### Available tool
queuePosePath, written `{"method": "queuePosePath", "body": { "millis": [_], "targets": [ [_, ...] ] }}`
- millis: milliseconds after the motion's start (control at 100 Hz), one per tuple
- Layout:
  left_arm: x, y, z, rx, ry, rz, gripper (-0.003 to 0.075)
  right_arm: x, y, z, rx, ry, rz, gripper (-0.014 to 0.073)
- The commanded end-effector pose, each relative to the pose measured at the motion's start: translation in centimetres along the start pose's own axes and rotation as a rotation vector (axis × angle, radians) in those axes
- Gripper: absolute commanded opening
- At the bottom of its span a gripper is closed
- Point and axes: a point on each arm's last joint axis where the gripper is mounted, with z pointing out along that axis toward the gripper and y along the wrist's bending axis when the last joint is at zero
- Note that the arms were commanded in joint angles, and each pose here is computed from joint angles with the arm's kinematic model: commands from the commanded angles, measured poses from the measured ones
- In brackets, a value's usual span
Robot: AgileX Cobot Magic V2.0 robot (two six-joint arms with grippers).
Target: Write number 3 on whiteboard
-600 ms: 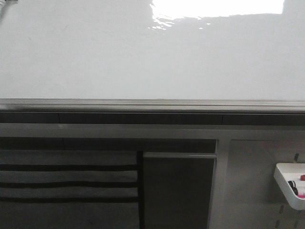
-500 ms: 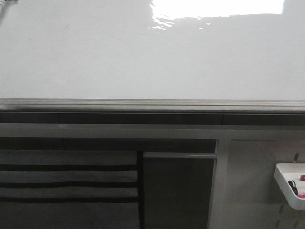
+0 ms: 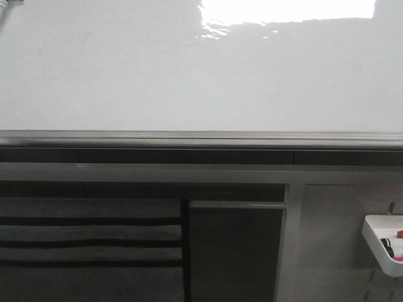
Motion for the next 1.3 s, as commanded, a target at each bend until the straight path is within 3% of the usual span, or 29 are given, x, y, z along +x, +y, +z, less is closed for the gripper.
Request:
{"method": "queuePosePath", "body": {
  "millis": [0,140,290,810,990,1289],
  "targets": [
    [-0.9,0.0,-0.3,-0.004,-0.111,-0.008,-0.0018,-0.2,0.1,-0.2,-0.011,-0.081,-0.007,-0.0074],
    [-0.9,0.0,-0.3,-0.004,-0.111,-0.008,-0.0018,-0.2,0.1,-0.2,-0.011,-0.081,-0.009,-0.0074],
    [-0.9,0.0,-0.3,-0.004,-0.111,-0.008,-0.0018,0.0,0.1,-0.2,-0.014,-0.066,-0.103,-0.0074],
    [-1.3,0.0,-0.4,-0.004,-0.144,-0.009,-0.0018,-0.4,0.2,-0.2,-0.022,-0.099,-0.105,-0.0074],
    [-4.8,0.0,-1.1,-0.001,-0.186,-0.011,-0.0018,-3.2,0.4,-0.5,-0.004,-0.103,-0.095,-0.0074],
    [-12.8,-0.3,-1.3,0.008,0.002,-0.009,-0.0018,-10.4,1.0,-0.1,0.057,0.081,-0.033,-0.0074]
  ]
}}
